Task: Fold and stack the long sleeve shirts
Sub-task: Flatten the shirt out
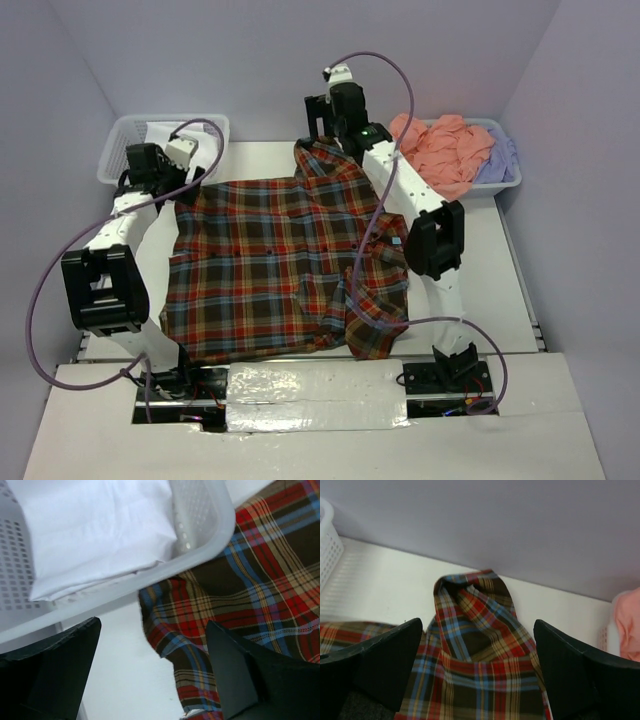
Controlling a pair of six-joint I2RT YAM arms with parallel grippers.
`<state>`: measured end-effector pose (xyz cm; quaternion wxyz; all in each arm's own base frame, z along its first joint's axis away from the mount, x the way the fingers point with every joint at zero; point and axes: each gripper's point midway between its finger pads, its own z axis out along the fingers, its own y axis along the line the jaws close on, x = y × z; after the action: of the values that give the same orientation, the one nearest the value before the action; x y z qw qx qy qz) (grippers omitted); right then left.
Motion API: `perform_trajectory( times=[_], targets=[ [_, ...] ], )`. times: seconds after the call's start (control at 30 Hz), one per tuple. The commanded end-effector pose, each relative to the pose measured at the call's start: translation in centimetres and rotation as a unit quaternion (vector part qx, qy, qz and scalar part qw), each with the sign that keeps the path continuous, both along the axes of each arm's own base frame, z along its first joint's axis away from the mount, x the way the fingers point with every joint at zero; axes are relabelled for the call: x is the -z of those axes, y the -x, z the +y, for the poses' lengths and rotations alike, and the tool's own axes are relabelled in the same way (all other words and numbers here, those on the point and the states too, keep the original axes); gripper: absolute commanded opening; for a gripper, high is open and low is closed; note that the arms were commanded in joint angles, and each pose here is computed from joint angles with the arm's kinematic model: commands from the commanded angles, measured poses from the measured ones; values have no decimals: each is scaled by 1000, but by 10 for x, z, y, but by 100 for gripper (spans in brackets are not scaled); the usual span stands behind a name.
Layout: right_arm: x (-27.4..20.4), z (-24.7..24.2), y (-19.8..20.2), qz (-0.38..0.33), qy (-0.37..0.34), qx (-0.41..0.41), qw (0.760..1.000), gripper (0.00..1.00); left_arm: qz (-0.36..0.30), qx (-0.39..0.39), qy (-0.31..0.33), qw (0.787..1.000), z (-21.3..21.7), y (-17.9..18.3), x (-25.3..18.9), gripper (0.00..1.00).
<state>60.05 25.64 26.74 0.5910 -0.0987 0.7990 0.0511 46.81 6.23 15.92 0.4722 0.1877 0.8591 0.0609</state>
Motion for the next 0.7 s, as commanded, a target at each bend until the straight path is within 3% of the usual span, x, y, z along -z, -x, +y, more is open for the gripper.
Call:
perform_trajectory(
  times=[0.0, 0.07, 0.13, 0.17, 0.23, 0.27, 0.3, 0.33, 0.37, 0.4, 0.43, 0.47, 0.5, 0.57, 0.6, 0.67],
  targets=[
    [-89, -23, 47, -40, -14, -10, 999, 100, -62, -39, -8, 997, 13, -17, -71, 99],
    [-71, -34, 71, -1, -2, -14, 1000, 100, -65, -46, -8, 997, 15, -15, -94, 99],
    [-86, -44, 106, 12, -24, -21, 999, 100, -65, -60, -14, 996, 19, -9, -110, 99],
    [-48, -51, 123, 65, -6, -20, 998, 100, -55, -64, -17, 996, 19, -1, -119, 99],
    [-47, -68, 158, 88, -23, -7, 996, 91, -32, -61, -32, 997, 21, 14, -121, 99],
    [-22, -81, 187, 125, -17, -5, 992, 81, 7, -56, -35, 998, 19, 34, -111, 99],
    [-9, -88, 202, 148, -35, 4, 988, 28, 31, -48, -40, 998, 19, 47, -104, 97],
    [2, -92, 216, 165, -46, 6, 985, 1, 66, 1, -50, 997, 10, 63, -84, 89],
    [43, -101, 238, 210, -43, 14, 977, 0, 84, 21, -51, 995, 5, 82, -80, 73],
    [41, -108, 253, 211, -76, 22, 974, 0, 128, 32, -45, 990, 2, 107, -61, 42],
    [55, -112, 263, 229, -91, 26, 969, 1, 170, 33, -40, 984, 1, 129, -34, 33],
    [80, -116, 283, 264, -103, 24, 959, 12, 177, 34, -42, 983, 1, 143, -30, 31],
    [93, -121, 291, 287, -129, 42, 948, 47, 207, 31, -34, 977, 3, 161, -16, 37],
    [132, -130, 313, 332, -136, 67, 931, 68, 260, 47, -37, 964, 1, 192, 18, 49],
    [141, -133, 319, 342, -148, 85, 924, 80, 281, 39, -41, 958, 4, 203, 31, 62],
    [169, -147, 332, 363, -147, 118, 913, 86, 307, 15, -57, 950, 14, 215, 58, 70]
  ],
)
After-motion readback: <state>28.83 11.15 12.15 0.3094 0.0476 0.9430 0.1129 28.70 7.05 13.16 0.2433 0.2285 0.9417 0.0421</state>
